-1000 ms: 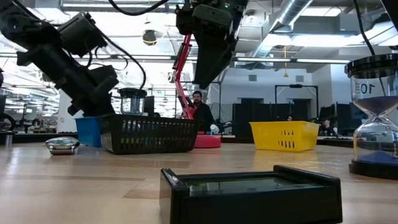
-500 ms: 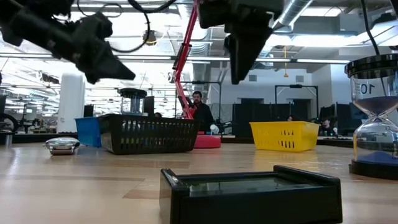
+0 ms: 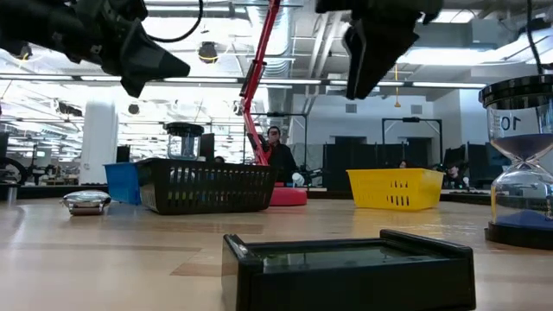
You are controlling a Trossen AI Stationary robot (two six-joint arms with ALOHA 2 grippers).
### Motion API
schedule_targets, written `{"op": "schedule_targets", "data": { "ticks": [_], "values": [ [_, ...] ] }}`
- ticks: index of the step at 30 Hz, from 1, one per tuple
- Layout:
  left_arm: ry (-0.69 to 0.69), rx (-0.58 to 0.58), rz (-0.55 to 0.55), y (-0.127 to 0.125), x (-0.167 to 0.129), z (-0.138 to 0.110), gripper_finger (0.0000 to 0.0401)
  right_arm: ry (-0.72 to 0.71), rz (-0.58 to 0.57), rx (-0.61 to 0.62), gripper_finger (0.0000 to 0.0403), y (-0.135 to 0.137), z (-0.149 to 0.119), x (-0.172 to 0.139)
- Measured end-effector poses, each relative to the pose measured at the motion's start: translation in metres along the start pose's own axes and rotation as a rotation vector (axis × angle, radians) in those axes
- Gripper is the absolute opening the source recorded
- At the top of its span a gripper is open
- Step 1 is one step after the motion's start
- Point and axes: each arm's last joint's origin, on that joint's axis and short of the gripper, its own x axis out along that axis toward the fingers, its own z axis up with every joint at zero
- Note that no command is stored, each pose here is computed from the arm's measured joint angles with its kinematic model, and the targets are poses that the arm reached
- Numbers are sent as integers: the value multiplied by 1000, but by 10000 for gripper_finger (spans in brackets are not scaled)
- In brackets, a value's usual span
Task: Pick & Place Office items
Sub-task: Put the brown watch into the yellow bin
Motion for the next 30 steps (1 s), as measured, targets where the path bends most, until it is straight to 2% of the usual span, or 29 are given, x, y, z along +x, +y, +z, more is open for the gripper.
{"op": "schedule_targets", "data": {
  "ticks": [6, 10, 13, 19, 21, 23, 25, 30],
  "values": [
    [-44, -17, -28, -4, -1, 4, 2, -53, -2, 69, 240, -9, -52, 9],
    [-59, -26, -29, -4, -1, 6, 2, -172, -19, 85, 240, -20, -81, 18],
    [-62, -28, -29, -4, -1, 6, 2, -319, -23, 96, 240, -25, -93, 26],
    [-97, -52, -47, -5, -2, 10, 2, -612, -79, -7, 240, -34, -94, 33],
    [-113, -61, -67, -6, -2, 12, 2, -689, -102, 7, 240, -38, -91, 34],
    [-119, -56, -72, -6, -2, 12, 2, -752, -107, 73, 240, -42, -89, 36],
    [-121, -36, -72, -6, -2, 13, 2, -736, -104, 103, 240, -44, -89, 43],
    [-121, -17, -71, -6, -2, 13, 2, -693, -127, 80, 240, -46, -87, 57]
  ]
}}
